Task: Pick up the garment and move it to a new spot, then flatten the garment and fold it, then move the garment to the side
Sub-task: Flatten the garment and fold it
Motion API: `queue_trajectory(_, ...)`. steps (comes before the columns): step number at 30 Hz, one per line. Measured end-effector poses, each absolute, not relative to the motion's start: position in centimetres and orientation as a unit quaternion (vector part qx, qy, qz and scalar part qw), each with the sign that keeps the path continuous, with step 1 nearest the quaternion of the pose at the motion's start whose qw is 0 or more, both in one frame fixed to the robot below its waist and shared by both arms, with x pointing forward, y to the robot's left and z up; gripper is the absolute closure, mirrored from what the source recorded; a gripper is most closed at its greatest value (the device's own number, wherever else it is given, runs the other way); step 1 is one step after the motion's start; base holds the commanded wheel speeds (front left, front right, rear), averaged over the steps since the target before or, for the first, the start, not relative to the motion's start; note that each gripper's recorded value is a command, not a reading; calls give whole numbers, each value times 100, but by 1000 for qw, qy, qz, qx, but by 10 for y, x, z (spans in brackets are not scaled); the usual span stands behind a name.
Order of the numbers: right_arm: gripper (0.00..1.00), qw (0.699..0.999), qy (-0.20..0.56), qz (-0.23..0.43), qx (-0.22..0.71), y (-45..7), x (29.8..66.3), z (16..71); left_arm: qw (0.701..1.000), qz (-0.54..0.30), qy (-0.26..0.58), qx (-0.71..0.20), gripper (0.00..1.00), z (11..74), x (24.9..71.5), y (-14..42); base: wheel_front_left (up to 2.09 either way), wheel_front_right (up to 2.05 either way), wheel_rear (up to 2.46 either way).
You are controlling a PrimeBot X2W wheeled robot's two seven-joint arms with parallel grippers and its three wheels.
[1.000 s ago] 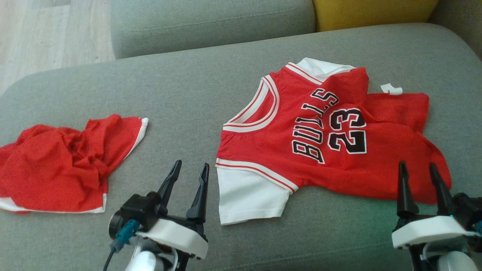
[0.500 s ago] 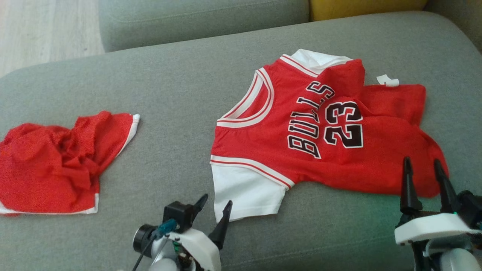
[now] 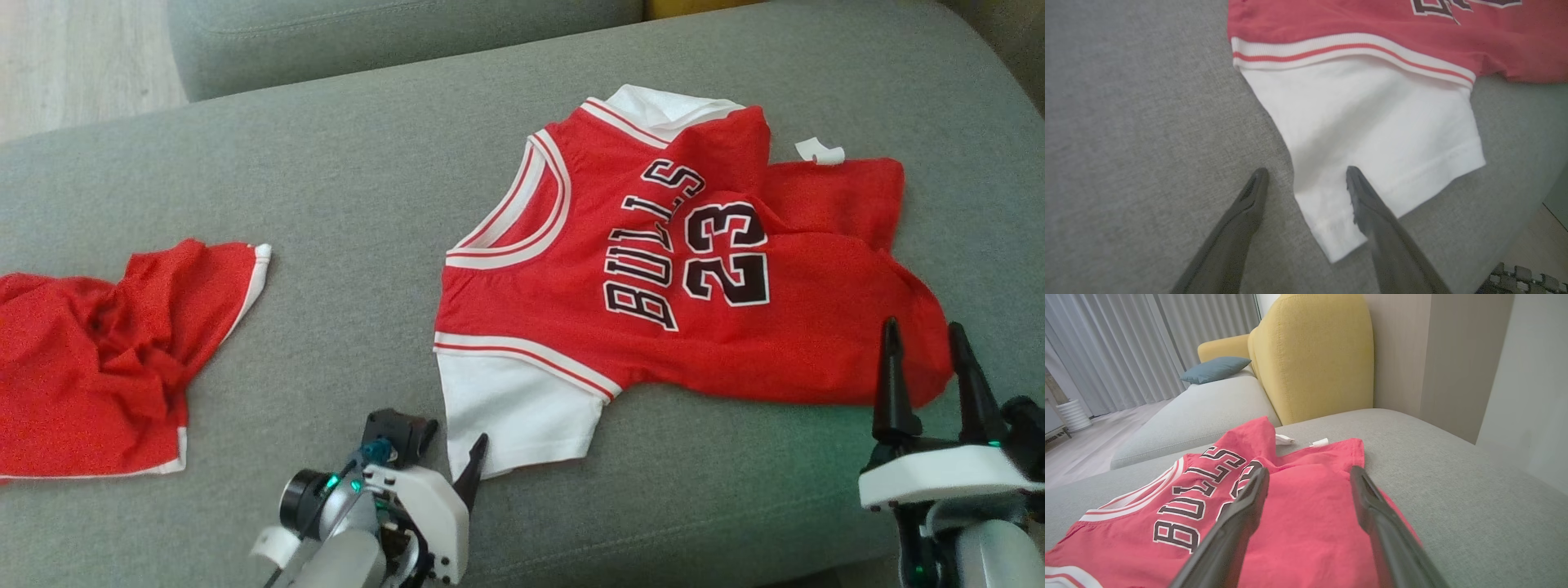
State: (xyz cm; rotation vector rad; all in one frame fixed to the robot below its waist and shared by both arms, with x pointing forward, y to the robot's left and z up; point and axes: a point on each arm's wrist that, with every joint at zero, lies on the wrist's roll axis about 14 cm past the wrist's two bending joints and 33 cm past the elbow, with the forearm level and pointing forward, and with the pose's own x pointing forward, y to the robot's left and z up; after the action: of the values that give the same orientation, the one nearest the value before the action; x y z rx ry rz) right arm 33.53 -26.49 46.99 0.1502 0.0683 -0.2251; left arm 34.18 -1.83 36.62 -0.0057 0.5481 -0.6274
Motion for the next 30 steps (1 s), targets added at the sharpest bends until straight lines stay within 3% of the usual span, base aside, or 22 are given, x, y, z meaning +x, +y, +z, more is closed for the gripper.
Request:
queue_trajectory(3, 0, 990, 36, -116, 75, -267, 334, 468, 911, -309, 273, -4, 0, 365, 343, -20, 0, 0, 0)
queue_trajectory(4, 0, 990, 38, -117, 75, -268, 333, 467, 909, -312, 274, -5, 7, 365, 343, -21, 0, 0, 0)
queue_trajectory(5, 0, 989, 39, -118, 75, -268, 333, 466, 908, -315, 277, -6, 71, 364, 343, -22, 0, 0, 0)
queue_trajectory(6, 0, 989, 40, -119, 75, -269, 333, 466, 907, -317, 276, -7, 100, 365, 344, -23, 0, 0, 0)
queue_trajectory(14, 0, 985, 59, -143, 77, -283, 326, 456, 915, -315, 251, -23, 100, 373, 345, -24, 0, 0, 0)
queue_trajectory(23, 0, 965, 148, -179, 120, -296, 307, 410, 946, -284, 140, -64, 100, 419, 368, -19, 0, 0, 0)
queue_trajectory(30, 0, 955, 179, -190, 140, -299, 314, 390, 962, -247, 80, -90, 100, 453, 389, -6, 0, 0, 0)
